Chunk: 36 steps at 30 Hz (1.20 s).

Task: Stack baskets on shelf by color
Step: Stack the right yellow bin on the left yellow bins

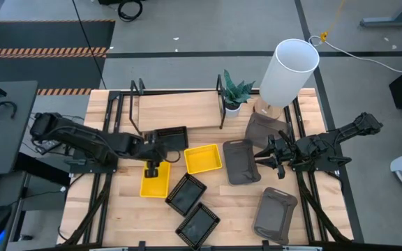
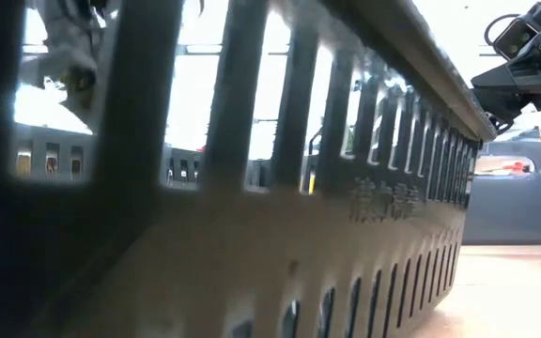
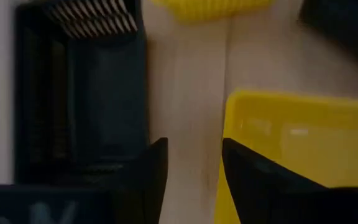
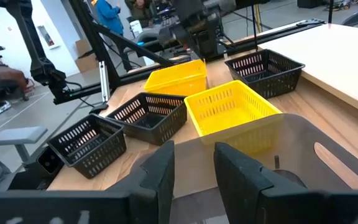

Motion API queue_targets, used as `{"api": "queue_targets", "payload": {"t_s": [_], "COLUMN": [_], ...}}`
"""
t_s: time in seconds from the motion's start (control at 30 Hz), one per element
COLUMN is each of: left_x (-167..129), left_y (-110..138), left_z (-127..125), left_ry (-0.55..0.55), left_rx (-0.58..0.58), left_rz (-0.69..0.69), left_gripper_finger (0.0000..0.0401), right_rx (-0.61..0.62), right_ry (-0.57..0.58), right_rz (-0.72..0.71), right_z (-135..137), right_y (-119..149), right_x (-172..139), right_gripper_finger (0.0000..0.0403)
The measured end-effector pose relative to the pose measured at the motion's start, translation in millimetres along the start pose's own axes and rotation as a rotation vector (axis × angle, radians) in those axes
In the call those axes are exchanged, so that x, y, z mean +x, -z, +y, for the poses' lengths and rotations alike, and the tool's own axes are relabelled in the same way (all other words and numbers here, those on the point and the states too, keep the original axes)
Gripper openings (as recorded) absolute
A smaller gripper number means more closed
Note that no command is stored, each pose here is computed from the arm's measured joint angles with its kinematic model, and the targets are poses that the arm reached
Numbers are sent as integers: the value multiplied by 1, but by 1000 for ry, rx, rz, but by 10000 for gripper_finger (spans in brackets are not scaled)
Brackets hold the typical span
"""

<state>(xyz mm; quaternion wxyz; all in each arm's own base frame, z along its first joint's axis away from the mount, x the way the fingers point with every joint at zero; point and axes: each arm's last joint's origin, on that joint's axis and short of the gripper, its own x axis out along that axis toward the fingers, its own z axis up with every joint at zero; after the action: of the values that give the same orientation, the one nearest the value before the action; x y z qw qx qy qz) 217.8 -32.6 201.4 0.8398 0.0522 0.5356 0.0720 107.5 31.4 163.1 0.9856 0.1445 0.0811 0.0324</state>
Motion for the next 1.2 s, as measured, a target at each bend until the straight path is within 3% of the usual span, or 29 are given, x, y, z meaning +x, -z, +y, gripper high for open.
{"api": "queue_targets", "payload": {"t_s": [0.17, 0.43, 0.6, 0.9, 1.2], "left_x": [6, -10, 12, 33, 53], "left_y": [-2, -36, -48, -97, -102], "left_z": [-4, -5, -13, -28, -48], "left_ry": [2, 19, 10, -13, -44], "left_rx": [7, 36, 72, 390, 893], "left_rz": [39, -142, -147, -31, 32], "left_gripper_finger": [135, 118, 126, 188, 223], "right_rx": [1, 3, 3, 2, 5], "right_ry": [-1, -4, -3, -2, -6], "right_rz": [-5, -11, -10, -7, -19], "right_z": [0, 1, 1, 1, 1], "right_y": [-1, -1, -1, -1, -2], "right_x": [0, 0, 1, 1, 1], "right_gripper_finger": [119, 119, 119, 119, 119]}}
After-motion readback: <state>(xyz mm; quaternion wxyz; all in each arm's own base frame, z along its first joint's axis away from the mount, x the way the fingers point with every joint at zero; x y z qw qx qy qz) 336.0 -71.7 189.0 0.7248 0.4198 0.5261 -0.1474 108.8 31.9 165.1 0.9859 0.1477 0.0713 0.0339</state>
